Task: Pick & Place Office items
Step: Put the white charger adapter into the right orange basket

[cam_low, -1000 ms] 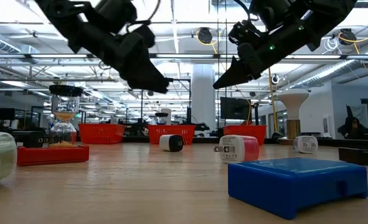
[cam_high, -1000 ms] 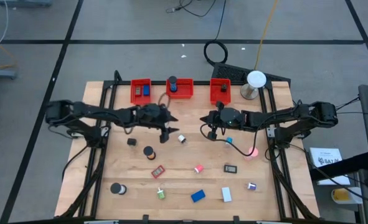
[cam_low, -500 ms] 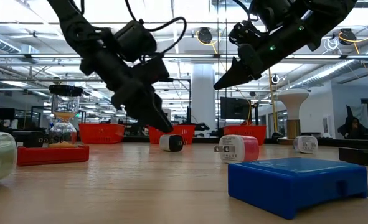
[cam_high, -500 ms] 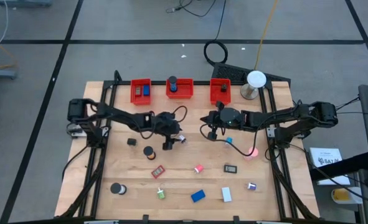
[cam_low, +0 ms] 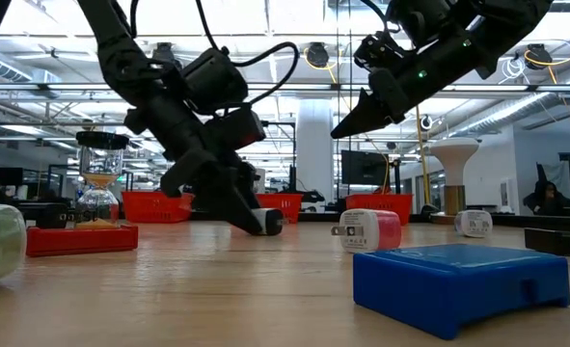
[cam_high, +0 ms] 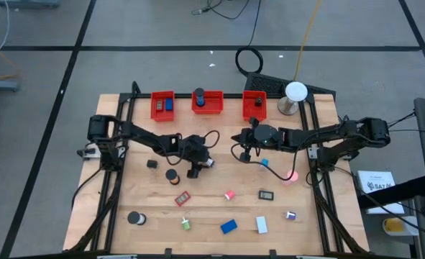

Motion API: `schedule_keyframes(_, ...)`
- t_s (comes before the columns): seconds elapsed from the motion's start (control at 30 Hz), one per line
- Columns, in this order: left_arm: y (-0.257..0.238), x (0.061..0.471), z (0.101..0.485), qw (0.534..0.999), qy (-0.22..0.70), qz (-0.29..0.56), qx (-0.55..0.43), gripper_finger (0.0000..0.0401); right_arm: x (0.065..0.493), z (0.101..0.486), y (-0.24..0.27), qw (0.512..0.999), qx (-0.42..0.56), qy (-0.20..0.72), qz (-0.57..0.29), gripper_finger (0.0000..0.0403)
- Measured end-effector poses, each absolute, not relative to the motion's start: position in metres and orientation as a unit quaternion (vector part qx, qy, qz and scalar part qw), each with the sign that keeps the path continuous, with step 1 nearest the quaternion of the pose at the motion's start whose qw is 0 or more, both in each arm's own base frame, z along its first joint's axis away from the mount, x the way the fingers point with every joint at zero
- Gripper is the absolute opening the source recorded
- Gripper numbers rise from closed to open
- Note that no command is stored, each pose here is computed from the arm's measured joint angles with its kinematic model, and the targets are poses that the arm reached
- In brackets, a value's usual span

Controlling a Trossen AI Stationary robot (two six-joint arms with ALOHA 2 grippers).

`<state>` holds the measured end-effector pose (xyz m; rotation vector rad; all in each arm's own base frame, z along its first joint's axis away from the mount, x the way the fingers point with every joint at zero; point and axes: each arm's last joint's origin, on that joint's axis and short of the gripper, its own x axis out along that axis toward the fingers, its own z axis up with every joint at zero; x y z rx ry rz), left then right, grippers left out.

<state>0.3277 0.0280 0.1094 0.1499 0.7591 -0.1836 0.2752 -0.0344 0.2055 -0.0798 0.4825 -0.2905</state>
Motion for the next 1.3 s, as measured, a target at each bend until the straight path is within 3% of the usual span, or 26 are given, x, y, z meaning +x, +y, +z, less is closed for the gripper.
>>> schedule_keyframes(0.2, 0.024, 0.33, 0.112, 0.929, 0.356, -0.083, 0.054, 0.0132, 0.275, 0.205, -0.034, 0.96, -0.042, 0.239, -0.143, 0.0)
schedule_keyframes(0.43, 0.035, 0.332, 0.119, 0.963, 0.266, -0.038, -0.013, 0.0132, 0.274, 0.204, -0.034, 0.959, -0.005, 0.241, -0.151, 0.0021)
schedule_keyframes(0.67, 0.038, 0.316, 0.119, 0.986, 0.163, 0.008, -0.041, 0.0132, 0.275, 0.2, -0.033, 0.959, 0.008, 0.256, -0.121, 0.0097)
schedule_keyframes(0.93, 0.038, 0.315, 0.122, 0.99, 0.137, 0.013, -0.044, 0.0132, 0.291, 0.188, -0.03, 0.973, 0.026, 0.224, -0.051, 0.0173)
schedule_keyframes(1.13, 0.038, 0.315, 0.123, 0.99, 0.136, 0.012, -0.044, 0.0133, 0.297, 0.184, -0.03, 0.977, 0.03, 0.208, -0.038, 0.0186)
schedule_keyframes(1.3, 0.038, 0.316, 0.124, 0.991, 0.127, 0.01, -0.043, 0.0133, 0.298, 0.186, -0.03, 0.979, 0.033, 0.2, -0.027, 0.0173)
